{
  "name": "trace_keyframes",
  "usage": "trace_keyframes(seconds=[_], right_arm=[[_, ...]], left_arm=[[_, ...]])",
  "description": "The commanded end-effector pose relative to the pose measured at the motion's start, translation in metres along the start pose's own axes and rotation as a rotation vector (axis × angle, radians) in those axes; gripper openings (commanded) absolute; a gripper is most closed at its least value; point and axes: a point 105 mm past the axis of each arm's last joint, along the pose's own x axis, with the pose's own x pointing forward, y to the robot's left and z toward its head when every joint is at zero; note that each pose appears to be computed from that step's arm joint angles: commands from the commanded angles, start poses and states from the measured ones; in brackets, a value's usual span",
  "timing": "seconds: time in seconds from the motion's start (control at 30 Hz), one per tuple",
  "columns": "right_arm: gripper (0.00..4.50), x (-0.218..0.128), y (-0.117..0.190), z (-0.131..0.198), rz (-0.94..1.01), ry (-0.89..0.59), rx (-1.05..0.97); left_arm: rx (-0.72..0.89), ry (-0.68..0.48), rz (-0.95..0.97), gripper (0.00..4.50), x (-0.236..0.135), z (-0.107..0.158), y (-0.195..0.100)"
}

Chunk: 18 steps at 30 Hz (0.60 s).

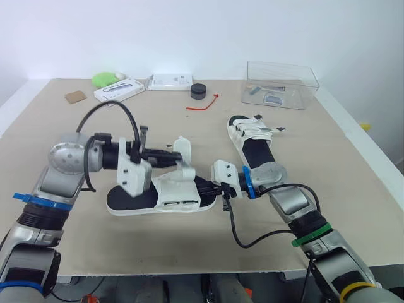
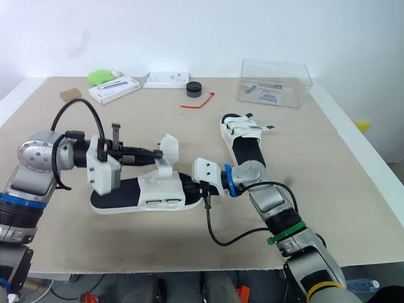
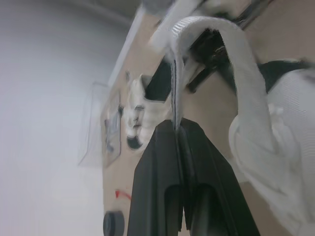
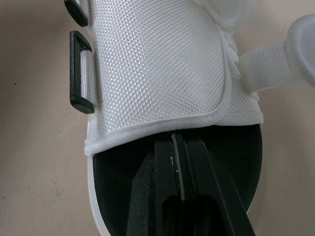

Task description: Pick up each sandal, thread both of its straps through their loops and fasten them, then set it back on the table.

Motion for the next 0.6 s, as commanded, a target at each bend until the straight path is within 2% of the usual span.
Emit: trace_keyframes(seconds=[0.03,0.17,0.4,0.5,0.53,0.57,0.6], right_arm=[[0.0,0.01,0.013,-0.023,0.056,0.088,0.038],[0.0,0.012,0.012,-0.023,0.056,0.086,0.037],[0.0,0.014,0.012,-0.023,0.058,0.085,0.031],[0.0,0.014,0.012,-0.023,0.061,0.086,0.03],[0.0,0.014,0.012,-0.024,0.063,0.087,0.028],[0.0,0.014,0.012,-0.024,0.064,0.087,0.027],[0.0,0.015,0.012,-0.024,0.065,0.087,0.026]], left_arm=[[0.134,-0.08,-0.051,0.02,0.004,0.023,-0.005],[0.104,-0.136,-0.058,0.02,0.01,0.036,-0.011],[-0.011,-0.124,-0.028,0.02,0.011,0.038,-0.014],[-0.036,-0.121,-0.009,0.95,0.011,0.041,-0.01],[-0.052,-0.12,0.003,1.34,0.011,0.041,-0.008],[-0.067,-0.116,0.015,1.9,0.011,0.041,-0.005],[-0.075,-0.113,0.023,2.22,0.011,0.042,-0.004]])
